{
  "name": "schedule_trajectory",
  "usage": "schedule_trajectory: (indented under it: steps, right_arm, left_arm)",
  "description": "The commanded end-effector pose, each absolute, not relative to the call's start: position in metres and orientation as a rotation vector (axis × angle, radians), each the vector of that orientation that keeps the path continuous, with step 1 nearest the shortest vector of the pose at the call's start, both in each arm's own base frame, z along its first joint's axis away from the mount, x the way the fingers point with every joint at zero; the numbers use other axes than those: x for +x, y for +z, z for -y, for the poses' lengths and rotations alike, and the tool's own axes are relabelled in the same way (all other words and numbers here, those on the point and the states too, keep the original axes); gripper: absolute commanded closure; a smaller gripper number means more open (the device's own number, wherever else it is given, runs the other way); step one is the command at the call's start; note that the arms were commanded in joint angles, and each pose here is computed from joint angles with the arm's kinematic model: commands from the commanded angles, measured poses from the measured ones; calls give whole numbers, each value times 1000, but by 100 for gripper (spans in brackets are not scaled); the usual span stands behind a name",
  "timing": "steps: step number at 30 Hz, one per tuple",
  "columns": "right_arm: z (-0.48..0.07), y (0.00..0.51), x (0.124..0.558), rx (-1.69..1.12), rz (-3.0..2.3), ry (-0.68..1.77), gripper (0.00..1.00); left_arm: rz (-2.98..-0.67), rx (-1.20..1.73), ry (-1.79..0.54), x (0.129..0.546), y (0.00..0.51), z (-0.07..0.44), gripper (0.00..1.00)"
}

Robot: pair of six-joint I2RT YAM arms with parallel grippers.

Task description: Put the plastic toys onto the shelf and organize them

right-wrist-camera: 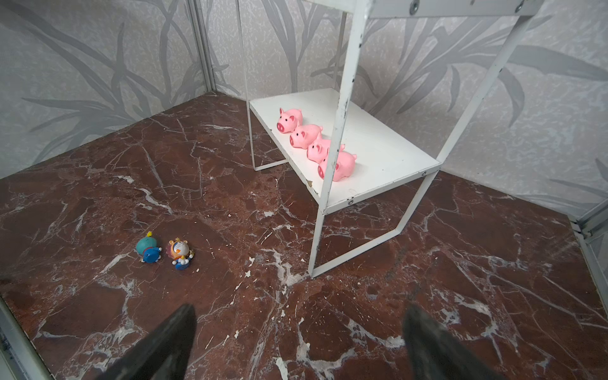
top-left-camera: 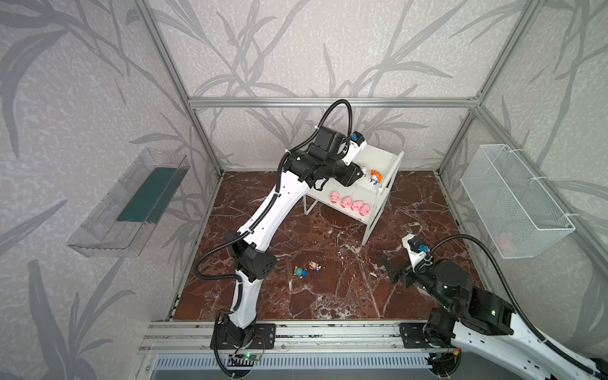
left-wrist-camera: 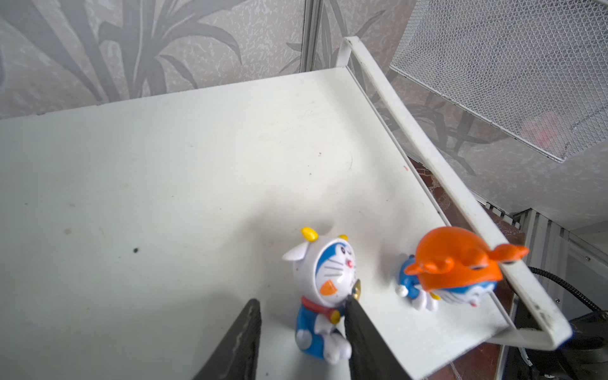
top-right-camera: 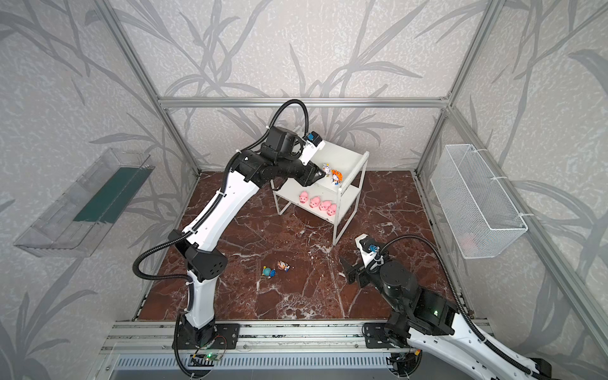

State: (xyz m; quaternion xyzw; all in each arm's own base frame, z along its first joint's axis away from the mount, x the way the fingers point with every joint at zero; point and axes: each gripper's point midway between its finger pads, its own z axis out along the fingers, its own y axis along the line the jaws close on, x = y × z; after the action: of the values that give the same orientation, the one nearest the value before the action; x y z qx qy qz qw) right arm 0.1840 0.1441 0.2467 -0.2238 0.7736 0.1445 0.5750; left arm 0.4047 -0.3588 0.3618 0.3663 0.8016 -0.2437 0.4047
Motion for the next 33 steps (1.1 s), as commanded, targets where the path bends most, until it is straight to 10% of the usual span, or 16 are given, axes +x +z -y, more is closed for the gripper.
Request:
schedule_trajectory:
  steps: [1, 33]
  right_arm:
    - [-145, 250, 185, -512, -1794, 347, 3]
    - [-146, 251, 183, -521, -1792, 366, 3]
  left_arm:
    - [-2042, 940, -612, 403, 358, 356, 61]
    - [-1919, 858, -571, 400, 398, 336, 84]
